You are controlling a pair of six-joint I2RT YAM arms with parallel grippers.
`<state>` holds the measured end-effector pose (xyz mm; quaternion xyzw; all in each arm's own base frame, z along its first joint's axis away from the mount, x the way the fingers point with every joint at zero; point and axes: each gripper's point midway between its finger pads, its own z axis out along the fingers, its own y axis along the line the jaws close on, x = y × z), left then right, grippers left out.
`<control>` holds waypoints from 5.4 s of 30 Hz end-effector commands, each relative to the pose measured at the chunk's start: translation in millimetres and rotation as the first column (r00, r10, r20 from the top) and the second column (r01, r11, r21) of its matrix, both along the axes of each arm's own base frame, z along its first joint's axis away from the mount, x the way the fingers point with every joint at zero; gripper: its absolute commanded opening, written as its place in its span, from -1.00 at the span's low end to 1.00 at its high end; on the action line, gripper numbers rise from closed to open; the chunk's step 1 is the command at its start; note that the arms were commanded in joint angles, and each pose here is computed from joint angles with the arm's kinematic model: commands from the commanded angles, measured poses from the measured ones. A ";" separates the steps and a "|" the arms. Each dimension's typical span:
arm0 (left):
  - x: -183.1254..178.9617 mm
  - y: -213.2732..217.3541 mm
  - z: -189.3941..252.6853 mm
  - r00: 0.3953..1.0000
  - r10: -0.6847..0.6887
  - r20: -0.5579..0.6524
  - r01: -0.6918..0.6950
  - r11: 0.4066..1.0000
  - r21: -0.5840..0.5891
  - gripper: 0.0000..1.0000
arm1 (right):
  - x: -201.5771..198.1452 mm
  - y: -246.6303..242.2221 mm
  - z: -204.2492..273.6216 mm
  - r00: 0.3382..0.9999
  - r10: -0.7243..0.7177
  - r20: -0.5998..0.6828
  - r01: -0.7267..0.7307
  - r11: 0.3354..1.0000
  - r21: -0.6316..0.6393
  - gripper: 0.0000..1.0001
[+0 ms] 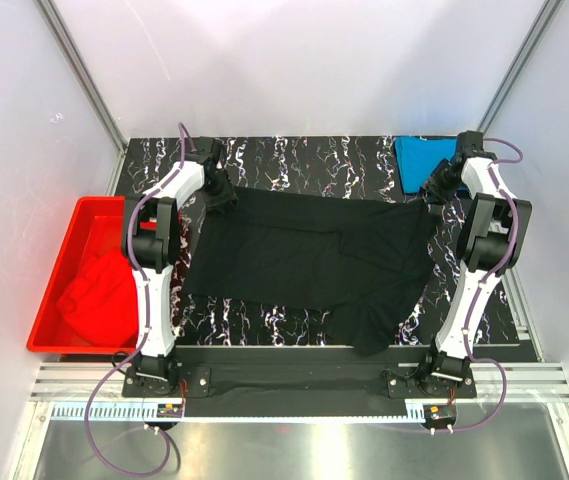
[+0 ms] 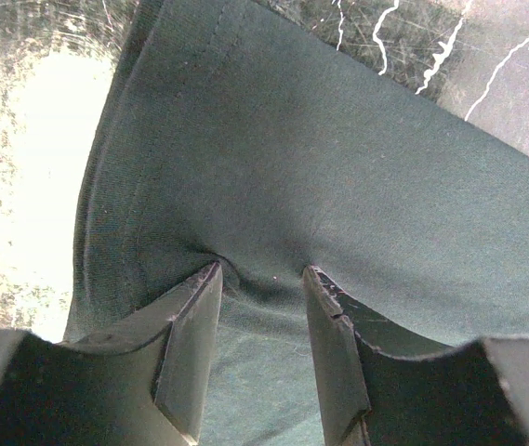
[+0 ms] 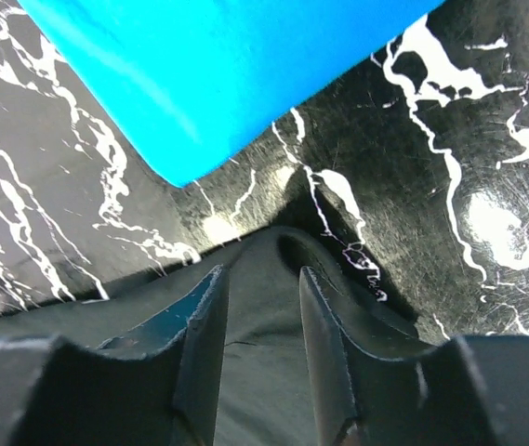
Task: Fold and stack the t-shirts
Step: Fold the tshirt
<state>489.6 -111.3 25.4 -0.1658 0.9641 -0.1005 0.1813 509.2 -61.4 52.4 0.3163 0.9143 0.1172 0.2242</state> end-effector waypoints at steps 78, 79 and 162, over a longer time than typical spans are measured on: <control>-237.8 33.4 83.7 0.999 0.040 -0.019 -0.036 0.986 0.165 0.03 | -280.1 215.1 -28.1 0.915 0.346 -0.206 -0.296 0.925 0.240 -0.31; -236.0 31.8 85.7 0.999 0.031 -0.012 -0.029 0.987 0.157 0.03 | -274.4 218.5 -28.5 0.913 0.348 -0.213 -0.296 0.924 0.242 -0.32; -236.8 66.7 38.3 0.962 0.232 -0.144 -0.202 0.959 0.198 0.15 | -396.4 179.9 65.8 0.967 0.213 -0.137 -0.212 0.977 0.022 -1.00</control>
